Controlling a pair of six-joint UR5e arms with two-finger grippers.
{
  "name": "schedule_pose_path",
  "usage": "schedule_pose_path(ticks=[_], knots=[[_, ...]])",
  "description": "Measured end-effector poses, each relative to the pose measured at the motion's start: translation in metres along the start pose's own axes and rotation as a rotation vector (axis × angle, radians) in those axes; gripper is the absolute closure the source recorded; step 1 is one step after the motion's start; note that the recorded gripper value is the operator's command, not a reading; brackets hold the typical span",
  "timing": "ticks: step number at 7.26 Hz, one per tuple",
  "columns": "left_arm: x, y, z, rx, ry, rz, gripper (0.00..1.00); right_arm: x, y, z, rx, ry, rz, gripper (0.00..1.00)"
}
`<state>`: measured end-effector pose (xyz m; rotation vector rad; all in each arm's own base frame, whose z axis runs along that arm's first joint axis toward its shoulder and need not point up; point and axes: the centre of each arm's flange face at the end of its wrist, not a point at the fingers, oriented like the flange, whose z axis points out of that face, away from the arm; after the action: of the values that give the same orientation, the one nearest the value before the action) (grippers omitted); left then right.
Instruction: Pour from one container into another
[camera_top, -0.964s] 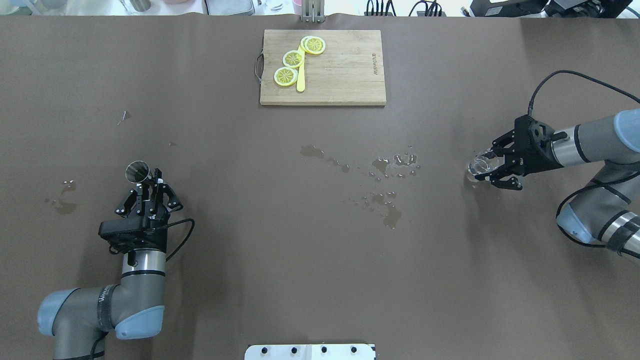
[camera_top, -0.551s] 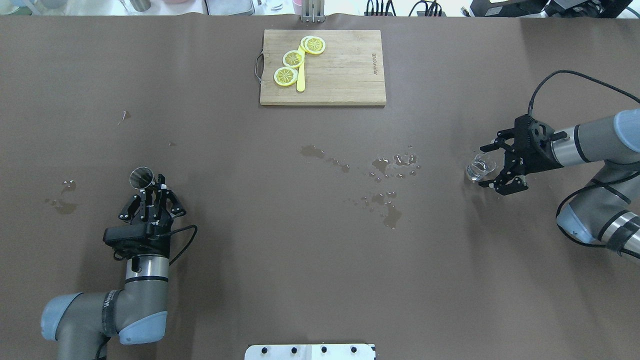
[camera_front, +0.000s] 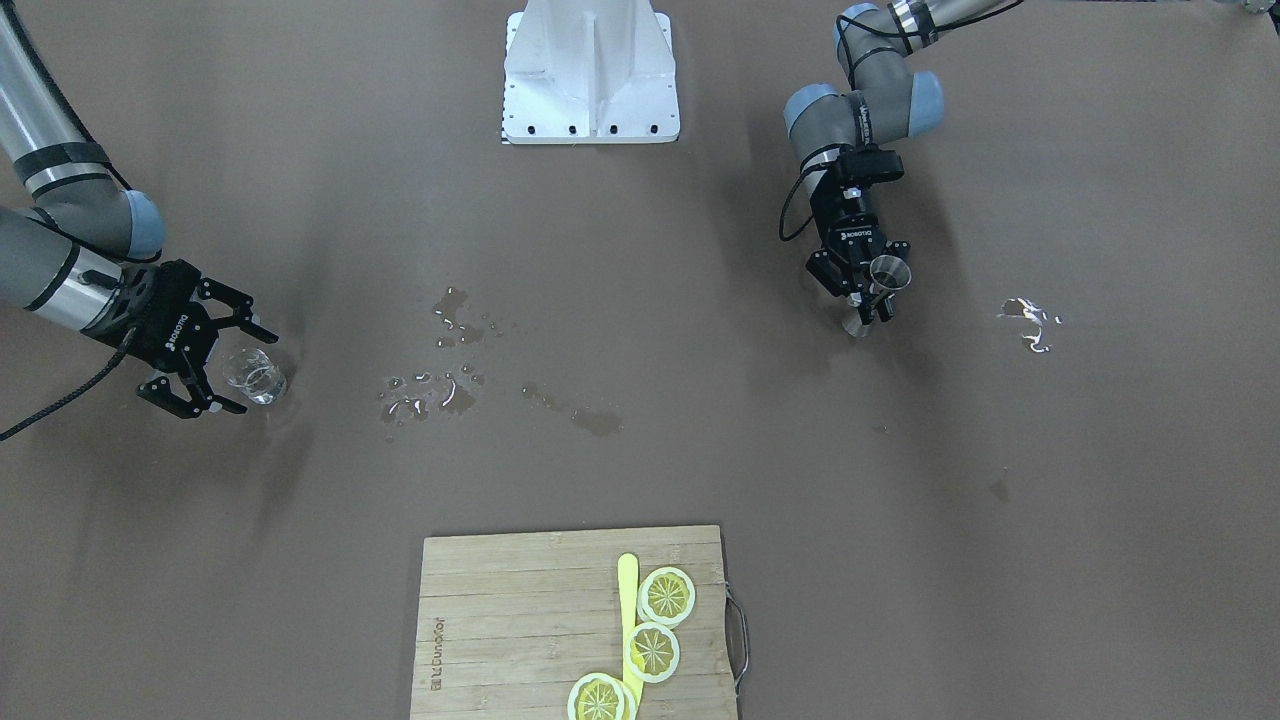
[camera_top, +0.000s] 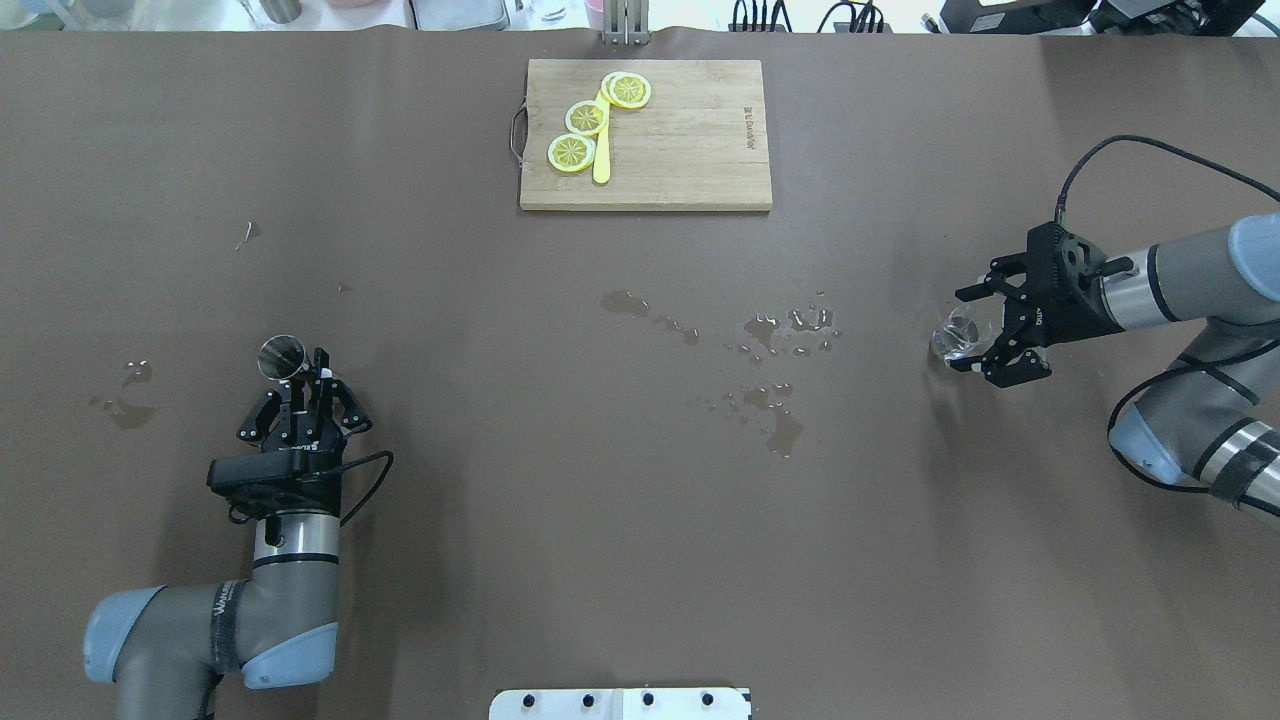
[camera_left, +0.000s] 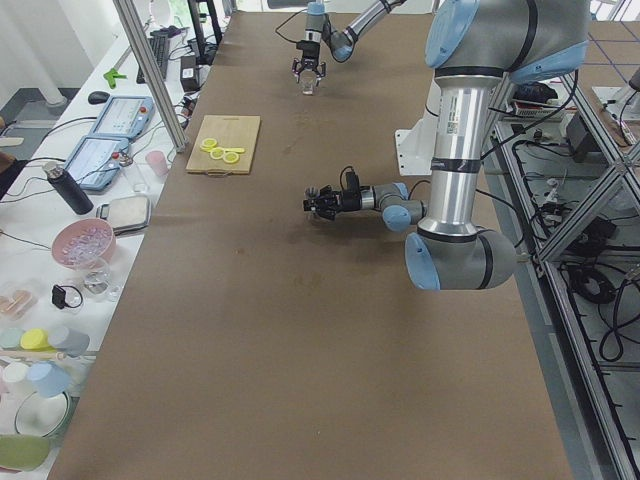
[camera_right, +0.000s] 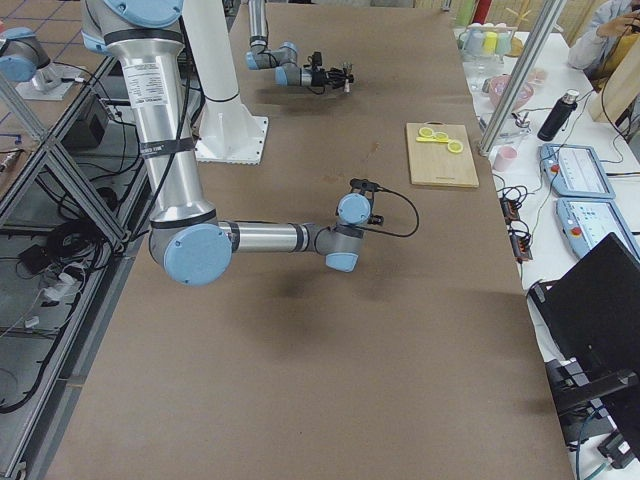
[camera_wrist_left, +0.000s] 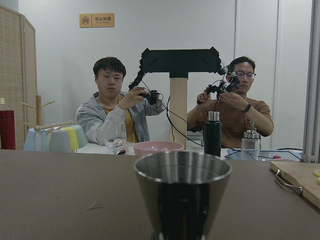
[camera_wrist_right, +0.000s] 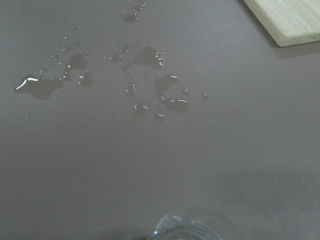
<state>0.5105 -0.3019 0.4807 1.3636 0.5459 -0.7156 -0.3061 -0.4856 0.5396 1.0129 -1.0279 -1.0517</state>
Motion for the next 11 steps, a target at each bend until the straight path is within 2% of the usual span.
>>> schedule_pose_path(ticks=[1,4,6,7,8,9,10,11], knots=[[0.000,0.000,0.000,0.000,0.000,0.001,1.00,-0.001,-0.007,-0.003,0.011,-0.001,0.007,0.01],[-0.001,0.001,0.000,0.001,-0.002,0.014,0.86,0.001,-0.022,-0.019,0.039,-0.011,0.028,0.02],[-0.001,0.002,0.000,0.000,-0.003,0.016,0.64,0.022,-0.025,-0.048,0.036,-0.016,0.061,0.05],[-0.001,0.002,0.000,-0.001,-0.003,0.016,0.54,0.039,-0.031,-0.065,0.027,-0.020,0.090,0.01],[-0.001,0.002,0.000,-0.001,-0.003,0.018,0.54,0.057,-0.039,-0.080,0.016,-0.018,0.121,0.01],[0.000,0.002,0.000,-0.001,-0.003,0.019,0.47,0.072,-0.044,-0.092,0.003,-0.006,0.151,0.00],[0.000,0.002,0.000,-0.001,-0.003,0.019,0.38,0.084,-0.049,-0.098,-0.013,0.009,0.179,0.00],[0.000,0.002,0.000,0.000,-0.003,0.020,0.08,0.095,-0.056,-0.100,-0.036,0.022,0.215,0.00]])
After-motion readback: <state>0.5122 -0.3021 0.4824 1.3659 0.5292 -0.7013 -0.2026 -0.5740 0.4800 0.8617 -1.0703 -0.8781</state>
